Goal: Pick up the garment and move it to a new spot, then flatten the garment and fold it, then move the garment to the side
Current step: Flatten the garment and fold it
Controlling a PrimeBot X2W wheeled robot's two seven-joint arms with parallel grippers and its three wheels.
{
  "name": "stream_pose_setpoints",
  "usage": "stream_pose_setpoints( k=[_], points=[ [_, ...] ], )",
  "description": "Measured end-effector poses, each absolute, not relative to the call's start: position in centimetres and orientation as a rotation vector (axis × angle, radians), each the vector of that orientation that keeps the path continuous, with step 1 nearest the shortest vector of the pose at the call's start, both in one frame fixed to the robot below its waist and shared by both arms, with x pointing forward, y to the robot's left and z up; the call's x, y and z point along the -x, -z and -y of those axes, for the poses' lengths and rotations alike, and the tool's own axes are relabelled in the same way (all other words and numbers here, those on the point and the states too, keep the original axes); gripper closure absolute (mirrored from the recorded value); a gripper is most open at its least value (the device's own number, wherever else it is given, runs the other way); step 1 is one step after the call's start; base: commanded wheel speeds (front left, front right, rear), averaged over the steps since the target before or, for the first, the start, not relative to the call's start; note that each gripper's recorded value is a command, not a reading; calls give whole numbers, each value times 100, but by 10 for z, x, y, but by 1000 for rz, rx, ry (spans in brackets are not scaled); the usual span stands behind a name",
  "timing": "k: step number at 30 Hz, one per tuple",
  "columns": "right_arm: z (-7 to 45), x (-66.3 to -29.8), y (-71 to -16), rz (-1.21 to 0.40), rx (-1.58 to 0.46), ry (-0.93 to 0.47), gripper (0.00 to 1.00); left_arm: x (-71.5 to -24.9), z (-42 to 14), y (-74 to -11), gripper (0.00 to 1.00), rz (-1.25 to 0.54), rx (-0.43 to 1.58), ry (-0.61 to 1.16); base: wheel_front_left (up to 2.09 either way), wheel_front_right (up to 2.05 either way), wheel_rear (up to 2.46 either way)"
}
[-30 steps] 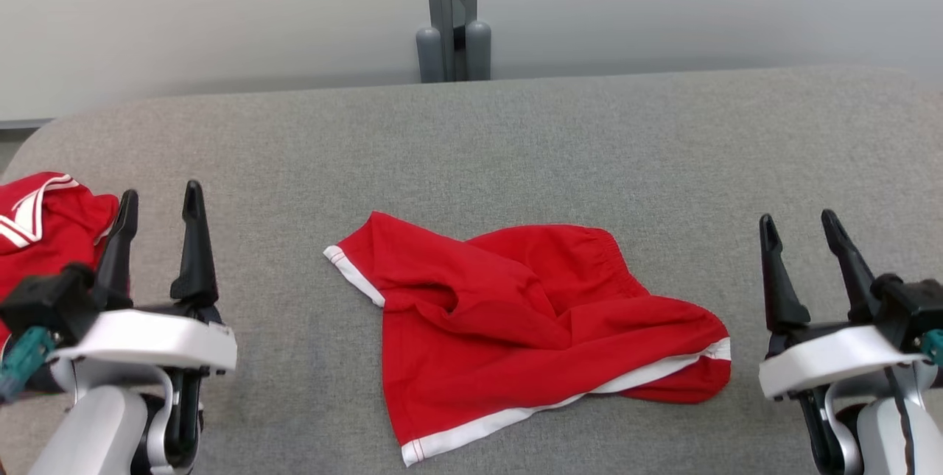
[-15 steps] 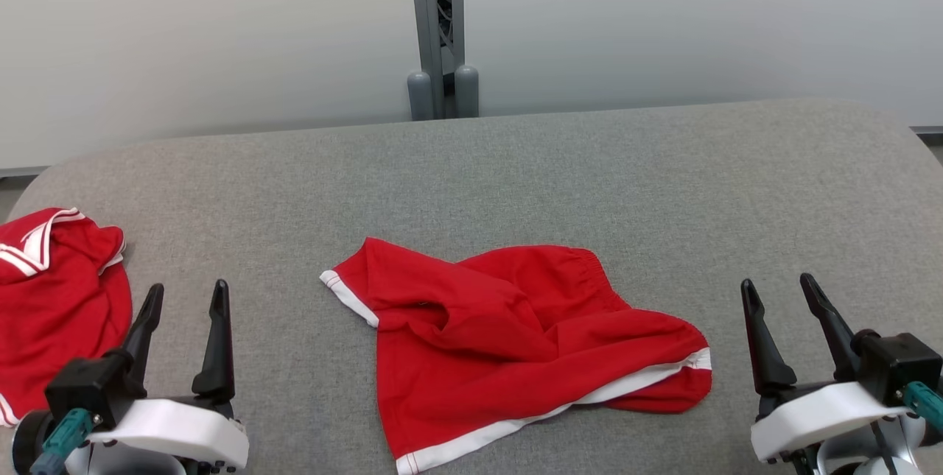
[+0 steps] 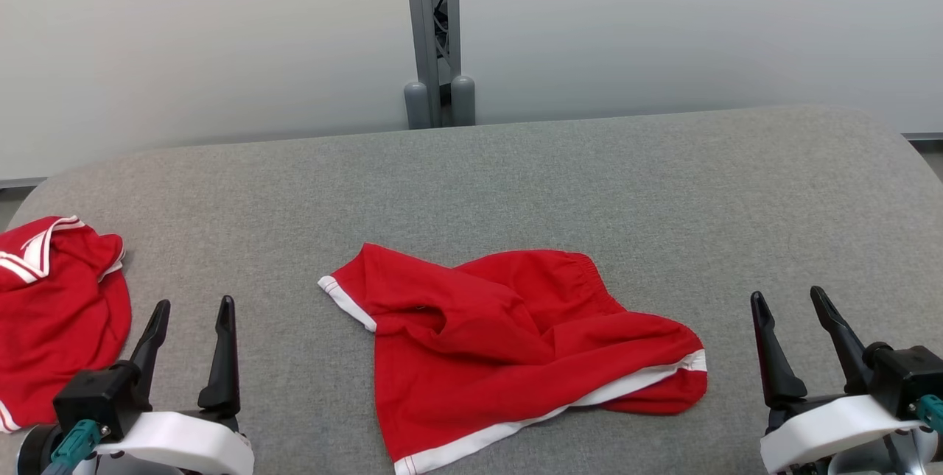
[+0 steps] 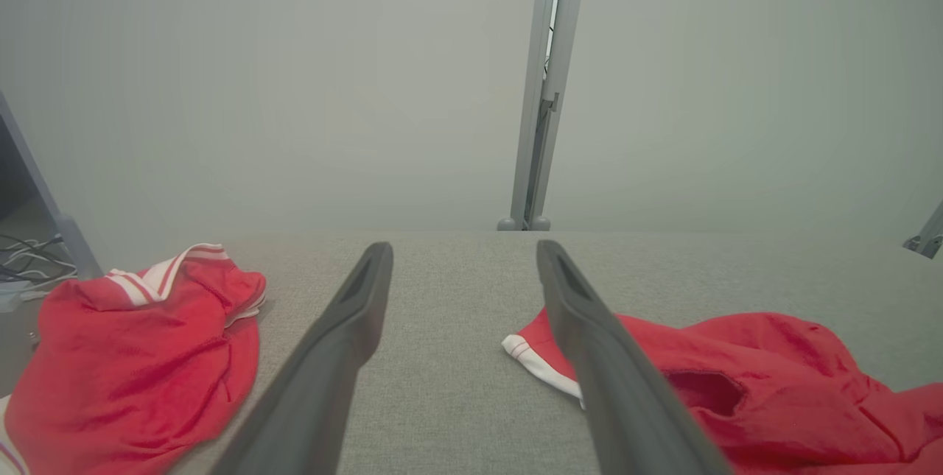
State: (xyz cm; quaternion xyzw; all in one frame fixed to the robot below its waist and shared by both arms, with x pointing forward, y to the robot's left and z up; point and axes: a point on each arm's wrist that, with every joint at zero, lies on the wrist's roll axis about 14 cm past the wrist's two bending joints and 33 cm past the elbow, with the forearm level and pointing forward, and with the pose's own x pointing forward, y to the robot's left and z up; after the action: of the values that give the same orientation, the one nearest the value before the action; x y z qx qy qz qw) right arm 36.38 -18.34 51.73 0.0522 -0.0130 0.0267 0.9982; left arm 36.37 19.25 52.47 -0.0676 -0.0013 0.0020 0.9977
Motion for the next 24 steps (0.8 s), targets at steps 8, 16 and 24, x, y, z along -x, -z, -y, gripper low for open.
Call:
stream_pose_setpoints(
  k=[8, 16, 24],
  points=[
    [180, -368, -515, 15, -98, -64, 0, -367, -181, -523, 0, -16, 123, 39, 0, 0, 0],
    [165, -372, -492, -90, -83, -107, 0, -353, -114, -479, 0, -235, 173, 255, 0, 0, 0],
    [155, -362, -447, -272, -94, -133, 0, -332, -82, -435, 0, -447, 220, 352, 0, 0, 0]
  ],
)
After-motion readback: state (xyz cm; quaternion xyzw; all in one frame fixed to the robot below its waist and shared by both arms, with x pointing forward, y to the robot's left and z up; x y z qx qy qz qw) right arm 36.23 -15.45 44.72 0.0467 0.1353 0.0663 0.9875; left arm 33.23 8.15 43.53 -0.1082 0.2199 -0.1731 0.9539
